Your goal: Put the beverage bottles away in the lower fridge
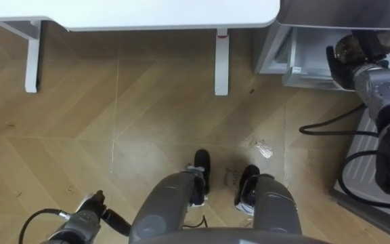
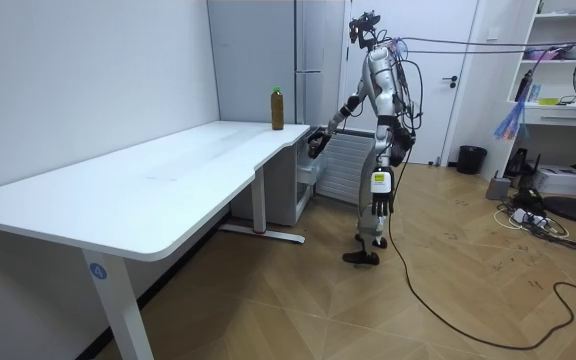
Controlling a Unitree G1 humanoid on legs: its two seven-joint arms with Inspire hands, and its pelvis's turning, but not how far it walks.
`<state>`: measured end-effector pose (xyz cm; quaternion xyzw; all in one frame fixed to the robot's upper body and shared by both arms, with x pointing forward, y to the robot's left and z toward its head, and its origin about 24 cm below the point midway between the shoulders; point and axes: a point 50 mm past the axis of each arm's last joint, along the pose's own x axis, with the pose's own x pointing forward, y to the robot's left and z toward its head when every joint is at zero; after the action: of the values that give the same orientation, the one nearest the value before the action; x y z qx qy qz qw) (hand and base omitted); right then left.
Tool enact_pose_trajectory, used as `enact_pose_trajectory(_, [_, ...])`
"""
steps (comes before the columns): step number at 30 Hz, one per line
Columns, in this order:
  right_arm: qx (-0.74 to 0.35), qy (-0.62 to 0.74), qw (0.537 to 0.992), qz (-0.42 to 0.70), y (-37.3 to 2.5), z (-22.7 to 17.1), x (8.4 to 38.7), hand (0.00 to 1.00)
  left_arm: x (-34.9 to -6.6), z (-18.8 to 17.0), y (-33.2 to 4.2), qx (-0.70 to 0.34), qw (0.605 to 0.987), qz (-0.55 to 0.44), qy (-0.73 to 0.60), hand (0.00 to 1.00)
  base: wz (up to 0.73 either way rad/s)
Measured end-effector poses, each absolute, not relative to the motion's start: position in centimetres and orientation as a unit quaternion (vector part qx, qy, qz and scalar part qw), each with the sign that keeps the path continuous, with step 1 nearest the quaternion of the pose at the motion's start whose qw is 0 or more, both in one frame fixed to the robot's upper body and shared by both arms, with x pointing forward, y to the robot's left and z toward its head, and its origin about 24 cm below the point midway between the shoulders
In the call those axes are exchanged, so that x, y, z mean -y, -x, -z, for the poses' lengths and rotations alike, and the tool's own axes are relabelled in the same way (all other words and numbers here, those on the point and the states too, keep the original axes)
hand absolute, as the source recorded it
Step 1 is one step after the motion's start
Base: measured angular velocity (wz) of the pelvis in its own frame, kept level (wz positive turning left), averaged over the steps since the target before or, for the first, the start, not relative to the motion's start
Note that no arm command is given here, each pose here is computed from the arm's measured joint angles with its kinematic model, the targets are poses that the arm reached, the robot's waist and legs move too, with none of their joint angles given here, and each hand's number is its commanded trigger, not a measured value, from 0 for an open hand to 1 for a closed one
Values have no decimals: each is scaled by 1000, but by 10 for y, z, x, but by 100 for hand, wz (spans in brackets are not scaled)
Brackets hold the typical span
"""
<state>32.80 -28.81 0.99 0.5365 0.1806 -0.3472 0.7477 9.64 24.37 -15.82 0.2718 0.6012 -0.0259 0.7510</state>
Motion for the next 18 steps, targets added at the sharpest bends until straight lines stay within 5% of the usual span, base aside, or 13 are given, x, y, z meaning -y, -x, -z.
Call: enact_pose_trajectory(18, [-184,-524,754,351,-327,-11,290,0,-243,158,-96,-601,750,29,-274,0,0])
